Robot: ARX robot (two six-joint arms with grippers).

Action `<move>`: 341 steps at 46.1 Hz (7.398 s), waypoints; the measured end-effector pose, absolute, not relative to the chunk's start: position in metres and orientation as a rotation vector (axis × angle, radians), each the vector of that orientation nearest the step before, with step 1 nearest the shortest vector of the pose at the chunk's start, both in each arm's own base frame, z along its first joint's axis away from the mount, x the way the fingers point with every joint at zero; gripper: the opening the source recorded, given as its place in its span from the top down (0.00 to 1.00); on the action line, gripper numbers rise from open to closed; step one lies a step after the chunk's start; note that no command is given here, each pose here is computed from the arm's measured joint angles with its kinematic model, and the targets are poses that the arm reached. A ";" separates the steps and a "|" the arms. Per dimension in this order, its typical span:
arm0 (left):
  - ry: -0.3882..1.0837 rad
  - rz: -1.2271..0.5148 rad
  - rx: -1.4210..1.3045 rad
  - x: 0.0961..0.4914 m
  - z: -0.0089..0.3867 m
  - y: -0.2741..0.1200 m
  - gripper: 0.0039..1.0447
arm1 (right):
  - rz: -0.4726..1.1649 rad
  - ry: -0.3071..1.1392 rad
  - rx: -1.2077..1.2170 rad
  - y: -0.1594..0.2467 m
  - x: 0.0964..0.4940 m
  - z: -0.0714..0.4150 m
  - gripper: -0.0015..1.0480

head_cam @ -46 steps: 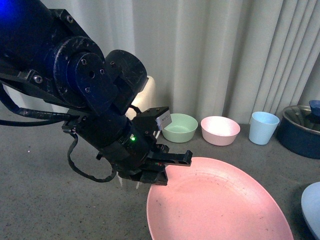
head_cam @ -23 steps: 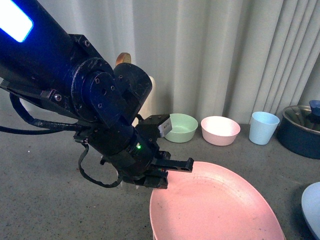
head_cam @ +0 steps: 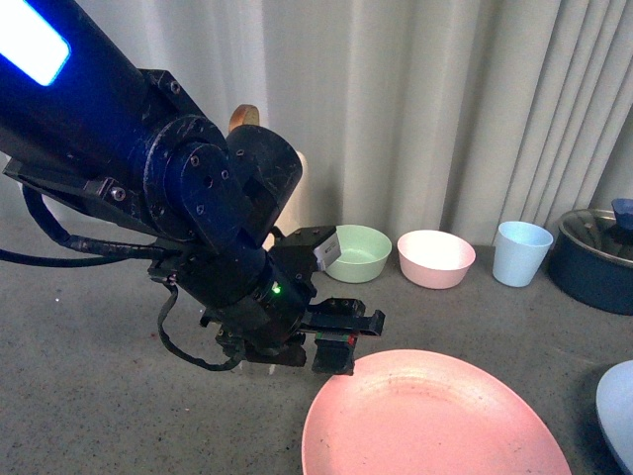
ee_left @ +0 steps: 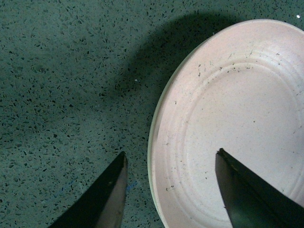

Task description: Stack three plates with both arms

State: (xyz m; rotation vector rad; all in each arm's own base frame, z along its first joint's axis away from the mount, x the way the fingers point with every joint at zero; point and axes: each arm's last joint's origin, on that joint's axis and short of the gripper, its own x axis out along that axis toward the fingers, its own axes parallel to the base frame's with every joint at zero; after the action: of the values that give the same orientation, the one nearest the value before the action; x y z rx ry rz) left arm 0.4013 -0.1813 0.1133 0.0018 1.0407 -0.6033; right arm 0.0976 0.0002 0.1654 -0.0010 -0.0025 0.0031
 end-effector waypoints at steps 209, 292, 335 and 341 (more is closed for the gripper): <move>-0.024 -0.002 -0.001 0.096 0.173 0.000 0.06 | -0.399 -0.041 0.099 -0.077 0.174 0.219 0.07; -0.024 -0.002 -0.001 0.096 0.173 0.000 0.06 | -0.201 0.769 0.047 -0.204 0.261 0.023 0.26; -0.024 -0.002 -0.001 0.096 0.173 0.000 0.06 | -0.250 0.594 0.040 -0.210 0.239 0.098 0.97; -0.024 -0.002 -0.001 0.096 0.173 0.000 0.06 | -0.231 0.480 0.013 -0.195 0.241 0.138 0.97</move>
State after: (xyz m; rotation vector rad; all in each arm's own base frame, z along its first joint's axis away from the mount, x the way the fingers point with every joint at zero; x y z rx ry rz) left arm 0.0962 -0.0002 0.1727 -0.0014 -0.0242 -0.0023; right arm 0.2408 -0.1947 0.1382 0.0127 0.4796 -0.2305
